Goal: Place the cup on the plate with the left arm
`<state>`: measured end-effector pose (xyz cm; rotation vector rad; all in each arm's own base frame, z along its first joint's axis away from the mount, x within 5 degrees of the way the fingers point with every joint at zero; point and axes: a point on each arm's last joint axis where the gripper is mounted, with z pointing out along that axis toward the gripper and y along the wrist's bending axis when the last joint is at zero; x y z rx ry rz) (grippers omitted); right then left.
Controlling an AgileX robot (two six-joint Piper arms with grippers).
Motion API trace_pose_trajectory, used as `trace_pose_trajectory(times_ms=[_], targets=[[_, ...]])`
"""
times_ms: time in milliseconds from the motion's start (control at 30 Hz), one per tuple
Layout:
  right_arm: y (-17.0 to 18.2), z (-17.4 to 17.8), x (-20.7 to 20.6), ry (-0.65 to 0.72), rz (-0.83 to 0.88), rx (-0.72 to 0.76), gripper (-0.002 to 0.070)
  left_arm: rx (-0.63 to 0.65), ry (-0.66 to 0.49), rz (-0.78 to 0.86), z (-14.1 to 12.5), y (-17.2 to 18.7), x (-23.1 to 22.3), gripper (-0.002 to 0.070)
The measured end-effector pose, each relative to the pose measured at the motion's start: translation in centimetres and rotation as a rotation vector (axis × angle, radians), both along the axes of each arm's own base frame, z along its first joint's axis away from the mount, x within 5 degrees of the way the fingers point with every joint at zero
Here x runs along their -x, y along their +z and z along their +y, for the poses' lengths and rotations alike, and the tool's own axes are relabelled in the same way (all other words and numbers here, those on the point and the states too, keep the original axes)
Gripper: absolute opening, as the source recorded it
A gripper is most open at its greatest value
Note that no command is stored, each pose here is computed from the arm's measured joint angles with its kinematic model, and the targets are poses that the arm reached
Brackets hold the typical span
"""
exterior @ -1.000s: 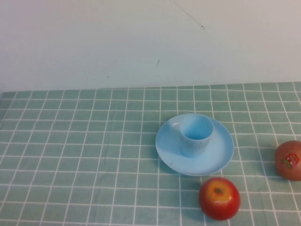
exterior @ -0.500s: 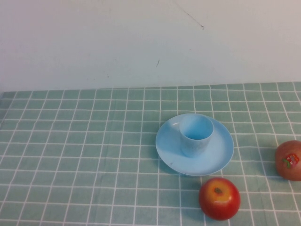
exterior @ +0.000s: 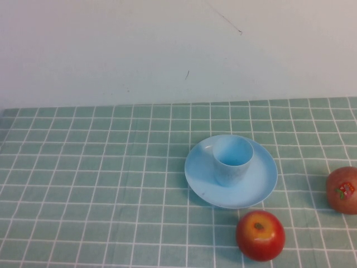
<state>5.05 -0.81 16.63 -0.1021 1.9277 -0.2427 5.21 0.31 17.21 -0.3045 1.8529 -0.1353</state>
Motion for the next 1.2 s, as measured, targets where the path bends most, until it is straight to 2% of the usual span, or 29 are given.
trace_pose_trajectory(times_ms=[1200], targets=[[0.0, 0.1, -0.02, 0.02, 0.0, 0.0, -0.0002, -0.025, 0.0, 0.003, 0.07, -0.01, 0.01, 0.0]])
